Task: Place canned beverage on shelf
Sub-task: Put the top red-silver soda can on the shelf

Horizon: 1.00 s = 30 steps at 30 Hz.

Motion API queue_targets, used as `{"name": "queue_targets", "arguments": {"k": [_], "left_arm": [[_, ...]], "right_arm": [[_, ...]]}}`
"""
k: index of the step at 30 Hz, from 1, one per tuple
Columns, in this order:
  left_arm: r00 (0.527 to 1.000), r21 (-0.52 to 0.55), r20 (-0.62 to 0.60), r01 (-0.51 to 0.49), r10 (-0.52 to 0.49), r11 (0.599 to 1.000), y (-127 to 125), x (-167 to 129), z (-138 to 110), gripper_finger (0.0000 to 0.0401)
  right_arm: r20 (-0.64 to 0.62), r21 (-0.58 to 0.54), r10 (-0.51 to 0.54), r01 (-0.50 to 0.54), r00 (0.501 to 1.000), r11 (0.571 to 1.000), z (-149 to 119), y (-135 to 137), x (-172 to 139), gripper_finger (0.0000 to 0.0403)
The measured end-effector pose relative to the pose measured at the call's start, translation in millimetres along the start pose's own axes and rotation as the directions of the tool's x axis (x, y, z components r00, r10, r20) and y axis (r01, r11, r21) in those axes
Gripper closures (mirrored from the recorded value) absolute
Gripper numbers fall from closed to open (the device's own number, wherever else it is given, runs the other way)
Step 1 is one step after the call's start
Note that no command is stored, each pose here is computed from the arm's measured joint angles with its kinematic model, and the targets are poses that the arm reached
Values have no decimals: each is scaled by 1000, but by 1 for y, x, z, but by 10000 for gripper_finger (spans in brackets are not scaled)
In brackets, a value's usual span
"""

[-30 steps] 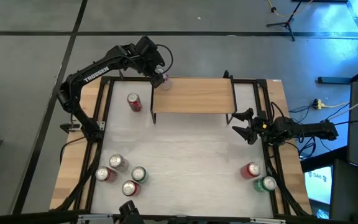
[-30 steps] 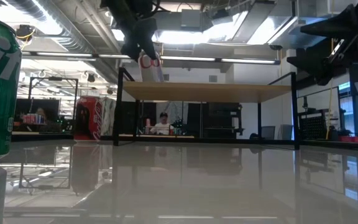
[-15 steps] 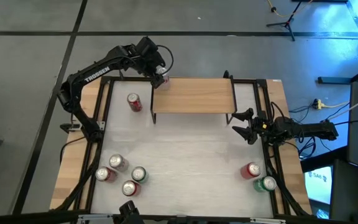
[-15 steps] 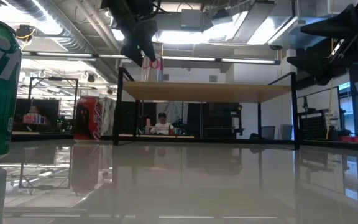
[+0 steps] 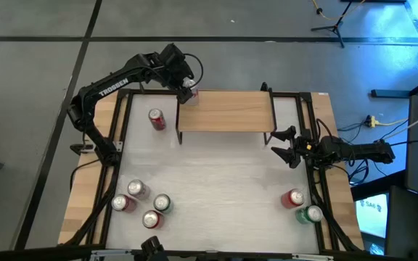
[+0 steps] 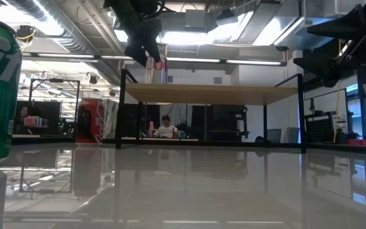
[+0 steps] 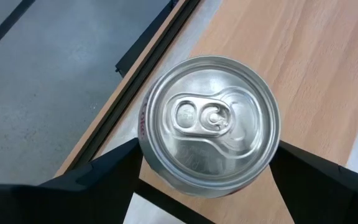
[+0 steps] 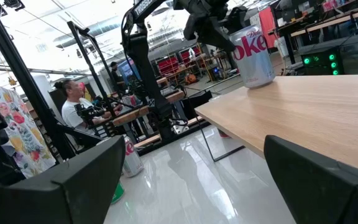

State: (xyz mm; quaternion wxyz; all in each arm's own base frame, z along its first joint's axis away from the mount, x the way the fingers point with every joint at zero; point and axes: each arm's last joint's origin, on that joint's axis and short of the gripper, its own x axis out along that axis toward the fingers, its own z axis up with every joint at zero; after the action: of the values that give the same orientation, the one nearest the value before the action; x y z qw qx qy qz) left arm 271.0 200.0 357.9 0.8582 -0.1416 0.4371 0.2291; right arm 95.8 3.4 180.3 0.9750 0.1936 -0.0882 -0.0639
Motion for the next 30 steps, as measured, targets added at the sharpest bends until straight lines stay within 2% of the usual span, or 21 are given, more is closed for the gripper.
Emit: {"name": "queue_targets", "arguments": {"k": [9, 14, 25, 30], "left_arm": [[1000, 33, -3, -2, 2, 999, -3, 0, 0, 70], [999, 34, -2, -53, 53, 998, -2, -1, 0, 70], [995, 35, -3, -98, 99, 995, 0, -1, 0, 70], [995, 35, 28, -97, 96, 995, -2, -14, -1, 70]], "right_arm": [[0, 0, 0, 0, 1000, 1000, 0, 0, 0, 22], [0, 0, 0, 0, 1000, 1000, 0, 0, 0, 22], [0, 0, 0, 0, 1000, 1000, 0, 0, 0, 22], [0, 0, 1, -1, 1000, 1000, 0, 0, 0, 22]]}}
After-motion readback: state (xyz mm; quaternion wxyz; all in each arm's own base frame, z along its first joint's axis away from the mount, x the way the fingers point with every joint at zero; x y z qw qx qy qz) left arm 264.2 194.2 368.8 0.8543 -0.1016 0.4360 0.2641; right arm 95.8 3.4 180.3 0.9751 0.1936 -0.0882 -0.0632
